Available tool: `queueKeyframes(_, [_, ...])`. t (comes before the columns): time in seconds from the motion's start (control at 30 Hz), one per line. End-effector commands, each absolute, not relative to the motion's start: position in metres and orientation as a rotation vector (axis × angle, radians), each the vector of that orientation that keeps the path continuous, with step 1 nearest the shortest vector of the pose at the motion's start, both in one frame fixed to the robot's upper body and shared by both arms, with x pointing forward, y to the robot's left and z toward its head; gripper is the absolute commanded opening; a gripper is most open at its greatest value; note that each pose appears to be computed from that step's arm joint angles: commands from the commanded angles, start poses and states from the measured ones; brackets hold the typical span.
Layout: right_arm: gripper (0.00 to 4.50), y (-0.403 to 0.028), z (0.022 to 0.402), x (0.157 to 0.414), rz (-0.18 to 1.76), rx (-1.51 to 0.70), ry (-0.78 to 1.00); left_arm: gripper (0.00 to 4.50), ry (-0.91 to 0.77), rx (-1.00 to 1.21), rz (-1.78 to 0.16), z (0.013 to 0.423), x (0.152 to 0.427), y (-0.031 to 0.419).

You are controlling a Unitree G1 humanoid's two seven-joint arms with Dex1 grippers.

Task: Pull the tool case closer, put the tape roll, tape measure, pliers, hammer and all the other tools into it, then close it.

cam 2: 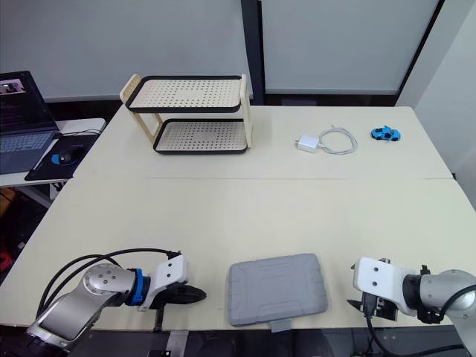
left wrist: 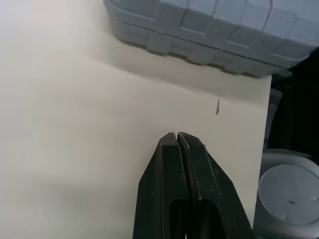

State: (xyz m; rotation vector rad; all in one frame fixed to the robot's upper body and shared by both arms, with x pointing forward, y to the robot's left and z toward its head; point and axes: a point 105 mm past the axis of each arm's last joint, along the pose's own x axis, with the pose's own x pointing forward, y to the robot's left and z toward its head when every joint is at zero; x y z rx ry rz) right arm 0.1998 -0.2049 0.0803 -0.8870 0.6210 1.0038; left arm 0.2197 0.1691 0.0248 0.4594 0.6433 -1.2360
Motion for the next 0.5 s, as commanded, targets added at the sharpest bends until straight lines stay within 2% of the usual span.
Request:
queueKeyframes(0.03, [2.04,-0.201,0.072,0.207,1.023,-0.953,0.623,0.0,0.597,0.478,-1.234,0.029,0.224,0.157])
queueKeyframes(0.2, [0.19,-0.194,0.057,0.214,1.052,-0.976,0.654,0.0,0.576,0.479,-1.239,0.025,0.229,0.14])
queueKeyframes(0.23, [0.03,-0.191,0.054,0.216,1.067,-0.979,0.651,0.0,0.573,0.483,-1.245,0.023,0.23,0.137])
queueKeyframes(0.5, [0.03,-0.162,0.047,0.211,1.218,-0.943,0.607,0.0,0.534,0.485,-1.27,0.022,0.238,0.122])
